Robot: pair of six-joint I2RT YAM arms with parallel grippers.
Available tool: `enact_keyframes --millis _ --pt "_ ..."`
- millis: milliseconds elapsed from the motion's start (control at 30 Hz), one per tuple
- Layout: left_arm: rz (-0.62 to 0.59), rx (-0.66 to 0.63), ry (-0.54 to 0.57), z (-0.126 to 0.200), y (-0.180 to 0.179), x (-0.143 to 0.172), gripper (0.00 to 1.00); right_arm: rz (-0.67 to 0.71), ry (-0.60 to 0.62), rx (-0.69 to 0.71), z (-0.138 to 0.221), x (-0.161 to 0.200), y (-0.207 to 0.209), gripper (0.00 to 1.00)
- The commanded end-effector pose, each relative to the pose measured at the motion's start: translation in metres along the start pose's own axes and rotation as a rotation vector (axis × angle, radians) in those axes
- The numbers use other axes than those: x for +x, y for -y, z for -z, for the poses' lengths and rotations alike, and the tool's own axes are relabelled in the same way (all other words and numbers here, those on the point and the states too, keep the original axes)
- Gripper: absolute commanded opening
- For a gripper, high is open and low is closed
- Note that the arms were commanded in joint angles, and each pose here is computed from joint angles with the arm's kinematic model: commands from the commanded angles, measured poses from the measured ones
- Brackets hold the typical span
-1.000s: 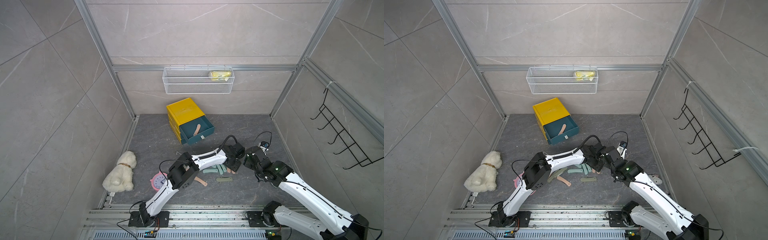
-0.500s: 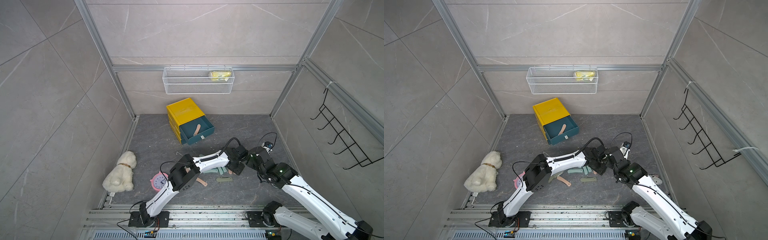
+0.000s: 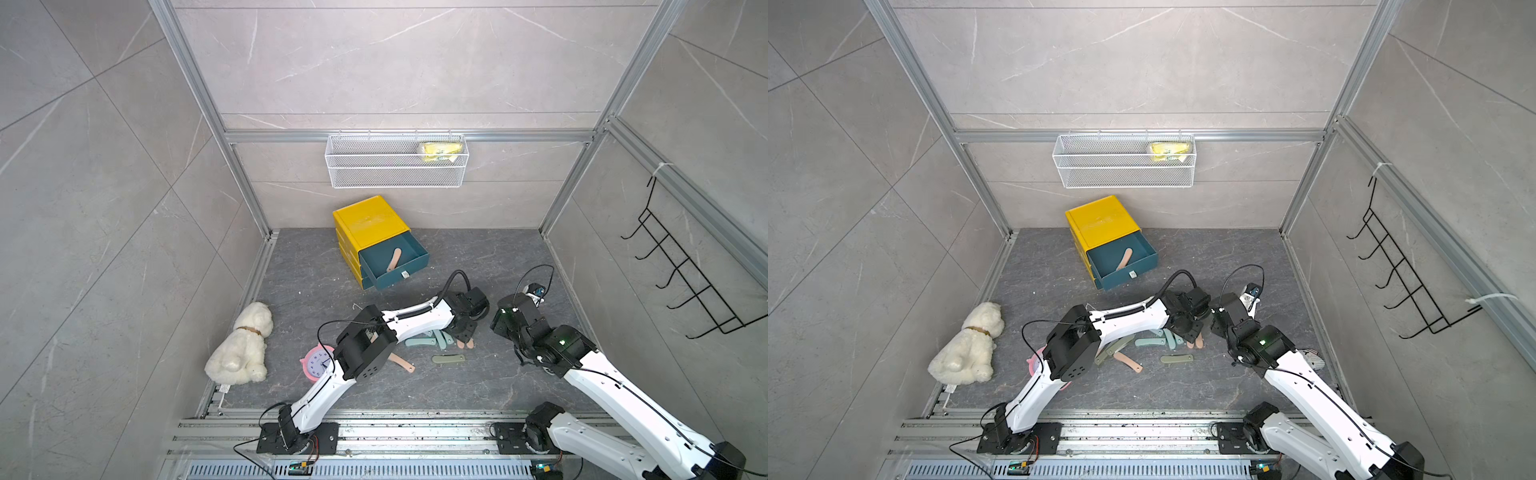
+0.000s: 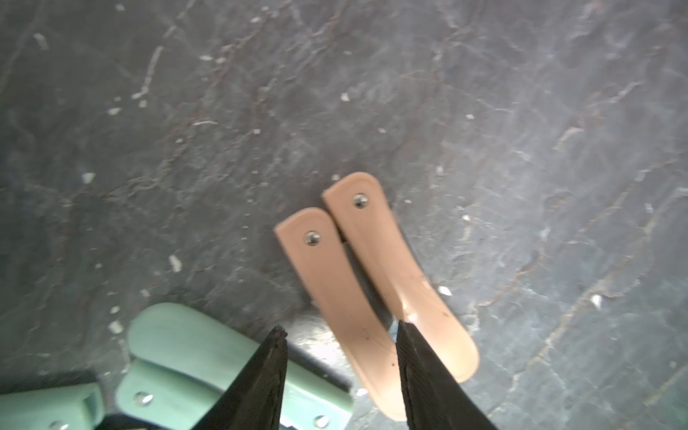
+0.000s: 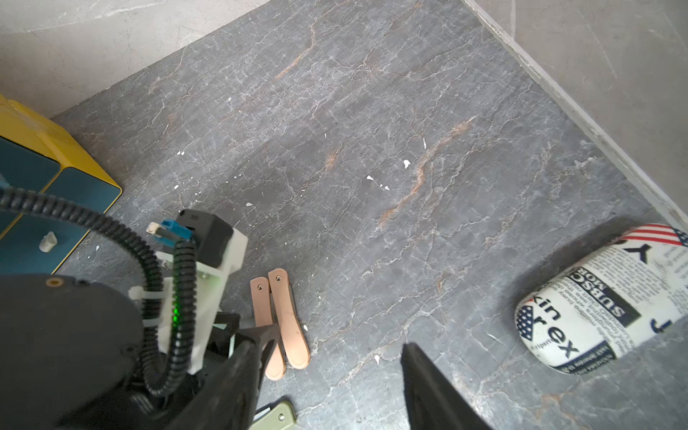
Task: Place the fruit knives into the drawer by color
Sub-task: Pick up the fruit knife from the center of the board.
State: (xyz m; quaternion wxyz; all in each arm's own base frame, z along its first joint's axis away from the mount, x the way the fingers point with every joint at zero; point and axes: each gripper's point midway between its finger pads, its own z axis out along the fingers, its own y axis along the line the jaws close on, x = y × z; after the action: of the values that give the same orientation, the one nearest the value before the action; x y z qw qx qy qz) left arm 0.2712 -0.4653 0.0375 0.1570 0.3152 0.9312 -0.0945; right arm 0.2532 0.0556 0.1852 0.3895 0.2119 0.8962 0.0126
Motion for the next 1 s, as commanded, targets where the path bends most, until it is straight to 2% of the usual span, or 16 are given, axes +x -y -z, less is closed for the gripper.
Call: enact_keyframes --millis 0,133,333,433,600,767,967 --pt "-0.01 -0.041 -0.033 -0.002 -0.008 0.002 0.52 -0.001 0.005 0.001 0.005 -0.003 0.003 0.64" --pt "-0.038 -0.068 -0.081 -0.006 -0.012 0.009 0.52 -0.003 0.009 -0.007 0.007 -0.006 0.001 0.64" --pt "-0.032 0.015 -0.077 0.002 0.004 -0.001 0.58 -0.004 0.011 0.0 0.005 -0.003 0.004 0.64" --pt "-0.053 -0.007 -0.121 -0.006 0.004 0.005 0.57 -0.005 0.004 0.002 0.004 -0.001 0.006 0.64" --pt "-0.067 -0.076 -0.186 -0.021 -0.011 0.024 0.57 -0.01 0.009 0.001 0.004 -0.001 0.006 0.64" --pt "-0.075 -0.125 -0.2 -0.024 -0.024 0.032 0.56 -0.02 0.003 -0.019 0.004 -0.002 0.002 0.64" --pt "-0.087 -0.111 -0.227 -0.023 -0.037 0.038 0.53 -0.024 -0.002 -0.028 0.003 -0.001 -0.001 0.64"
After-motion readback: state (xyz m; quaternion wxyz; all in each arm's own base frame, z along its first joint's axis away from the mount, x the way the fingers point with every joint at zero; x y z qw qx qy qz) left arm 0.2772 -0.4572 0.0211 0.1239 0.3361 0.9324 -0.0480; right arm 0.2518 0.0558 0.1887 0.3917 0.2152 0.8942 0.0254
